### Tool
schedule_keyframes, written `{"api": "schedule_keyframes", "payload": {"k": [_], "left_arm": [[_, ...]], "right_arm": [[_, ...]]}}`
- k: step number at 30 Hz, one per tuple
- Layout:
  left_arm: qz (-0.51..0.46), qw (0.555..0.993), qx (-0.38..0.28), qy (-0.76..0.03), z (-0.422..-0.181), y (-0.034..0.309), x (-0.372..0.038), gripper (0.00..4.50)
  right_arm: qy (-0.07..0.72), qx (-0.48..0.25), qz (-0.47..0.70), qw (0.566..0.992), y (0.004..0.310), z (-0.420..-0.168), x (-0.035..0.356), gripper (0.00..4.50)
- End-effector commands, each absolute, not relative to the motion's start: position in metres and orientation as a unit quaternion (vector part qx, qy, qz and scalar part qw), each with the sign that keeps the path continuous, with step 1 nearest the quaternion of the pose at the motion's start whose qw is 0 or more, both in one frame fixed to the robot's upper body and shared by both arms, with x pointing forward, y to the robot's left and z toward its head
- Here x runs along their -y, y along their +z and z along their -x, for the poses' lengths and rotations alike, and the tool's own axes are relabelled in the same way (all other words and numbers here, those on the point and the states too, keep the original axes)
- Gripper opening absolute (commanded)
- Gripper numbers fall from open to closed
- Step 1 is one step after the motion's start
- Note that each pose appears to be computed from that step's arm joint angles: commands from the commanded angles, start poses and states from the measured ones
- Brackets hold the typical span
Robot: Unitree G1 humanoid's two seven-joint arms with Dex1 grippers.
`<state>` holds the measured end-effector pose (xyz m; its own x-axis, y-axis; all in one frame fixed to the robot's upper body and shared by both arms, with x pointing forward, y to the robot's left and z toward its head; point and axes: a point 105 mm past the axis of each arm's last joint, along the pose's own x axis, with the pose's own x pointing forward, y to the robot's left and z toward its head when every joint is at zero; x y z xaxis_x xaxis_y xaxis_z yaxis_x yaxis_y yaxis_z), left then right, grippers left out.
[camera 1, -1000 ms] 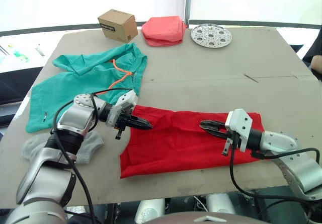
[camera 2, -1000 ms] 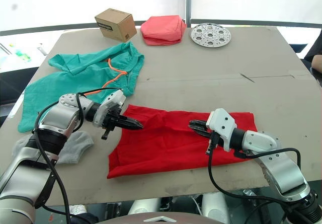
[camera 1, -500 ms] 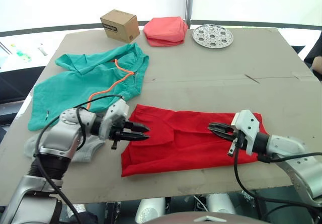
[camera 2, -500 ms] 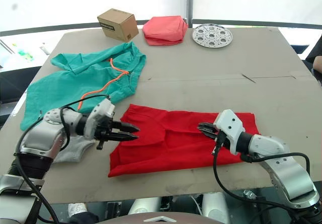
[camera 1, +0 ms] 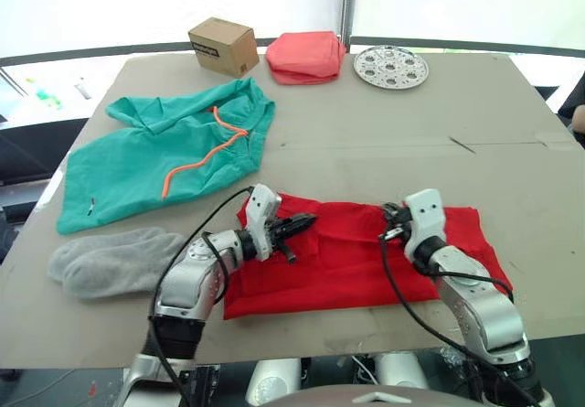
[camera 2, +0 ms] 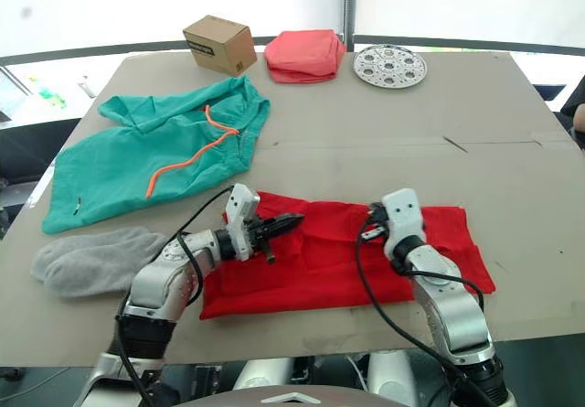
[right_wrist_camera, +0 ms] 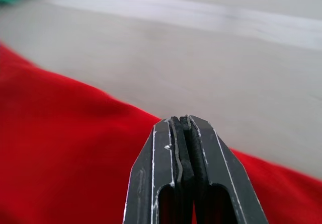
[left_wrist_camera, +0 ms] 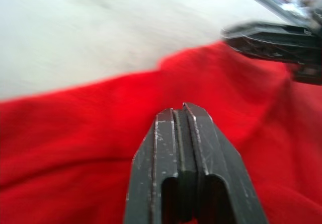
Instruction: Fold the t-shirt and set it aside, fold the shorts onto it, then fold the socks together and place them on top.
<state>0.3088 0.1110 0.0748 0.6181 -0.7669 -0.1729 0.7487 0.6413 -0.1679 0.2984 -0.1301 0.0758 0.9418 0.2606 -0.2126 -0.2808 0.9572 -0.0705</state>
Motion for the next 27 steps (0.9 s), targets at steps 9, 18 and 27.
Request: {"api": "schedule_keyframes", "payload": {"k": [9,18,27], "left_arm": [[0.04,0.924,-0.125,-0.36,-0.304,0.062,-0.123,0.03],[0.095,0.903,-0.052,-0.416,-0.292,0.107,-0.129,0.69],[0.05,0.838,-0.106,-0.533,-0.247,0.12,-0.16,4.36]], "right_arm": [[-0.125,-0.084,0.07,0.986,0.071,-0.296,0.22,0.0],[0.062,-0.017,0.074,0.995,0.112,-0.271,0.187,0.81],[0.335,-0.093,0.139,0.927,0.127,-0.213,0.17,4.49]]}}
